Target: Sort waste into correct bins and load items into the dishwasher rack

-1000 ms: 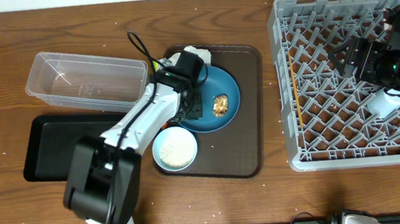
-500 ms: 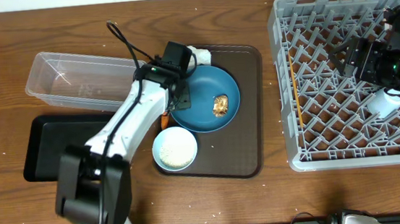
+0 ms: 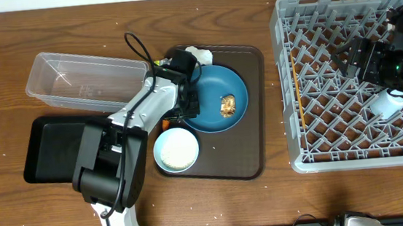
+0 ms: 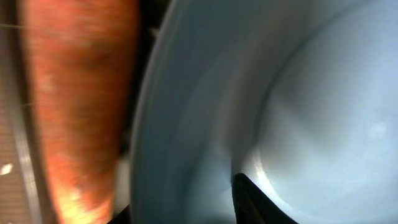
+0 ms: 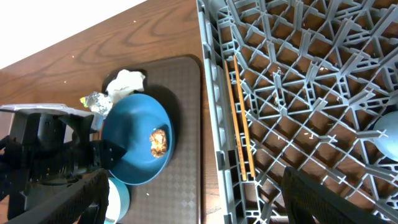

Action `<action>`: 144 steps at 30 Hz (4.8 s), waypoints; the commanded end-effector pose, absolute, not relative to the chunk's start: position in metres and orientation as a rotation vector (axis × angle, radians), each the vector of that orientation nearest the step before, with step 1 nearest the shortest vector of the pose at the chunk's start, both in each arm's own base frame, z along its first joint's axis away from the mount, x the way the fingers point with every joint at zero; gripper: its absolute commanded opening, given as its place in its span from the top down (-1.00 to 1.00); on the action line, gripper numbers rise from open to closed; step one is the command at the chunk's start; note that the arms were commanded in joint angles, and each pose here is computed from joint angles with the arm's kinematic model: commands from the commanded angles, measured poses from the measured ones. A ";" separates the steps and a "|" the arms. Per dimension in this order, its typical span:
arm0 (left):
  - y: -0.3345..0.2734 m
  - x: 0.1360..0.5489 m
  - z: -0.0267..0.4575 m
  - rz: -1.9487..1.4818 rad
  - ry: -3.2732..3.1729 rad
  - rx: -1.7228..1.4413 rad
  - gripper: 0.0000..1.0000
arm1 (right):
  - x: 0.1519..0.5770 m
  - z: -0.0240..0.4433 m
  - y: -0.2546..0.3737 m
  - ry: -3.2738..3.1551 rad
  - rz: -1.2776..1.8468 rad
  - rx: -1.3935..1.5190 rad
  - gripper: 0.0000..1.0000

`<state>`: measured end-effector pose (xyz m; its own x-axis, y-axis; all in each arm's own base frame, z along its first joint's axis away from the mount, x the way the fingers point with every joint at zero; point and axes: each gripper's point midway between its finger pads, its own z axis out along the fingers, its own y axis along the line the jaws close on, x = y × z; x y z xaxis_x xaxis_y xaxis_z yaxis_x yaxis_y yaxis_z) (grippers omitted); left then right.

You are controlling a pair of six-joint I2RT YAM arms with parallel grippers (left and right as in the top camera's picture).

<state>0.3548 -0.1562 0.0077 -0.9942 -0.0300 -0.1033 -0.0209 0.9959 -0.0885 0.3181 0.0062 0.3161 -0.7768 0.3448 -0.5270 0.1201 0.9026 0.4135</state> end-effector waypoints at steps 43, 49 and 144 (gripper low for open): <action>0.152 0.144 0.285 1.154 2.236 -1.111 0.88 | 0.322 0.320 0.010 2.429 0.473 0.284 -0.65; 0.163 0.163 0.284 1.285 2.186 -1.083 0.88 | 0.323 0.321 0.010 2.424 0.472 0.282 -0.64; -0.212 0.282 0.364 -0.559 2.211 0.356 -0.96 | 0.301 0.404 -0.172 1.730 -1.123 0.931 0.97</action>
<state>0.2867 -0.2155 0.3553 -0.6444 0.0735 -0.7612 0.4195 0.8662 -0.2714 0.3263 -0.1337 0.3850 -0.4287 0.1654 -0.8882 0.7632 0.5924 -0.2581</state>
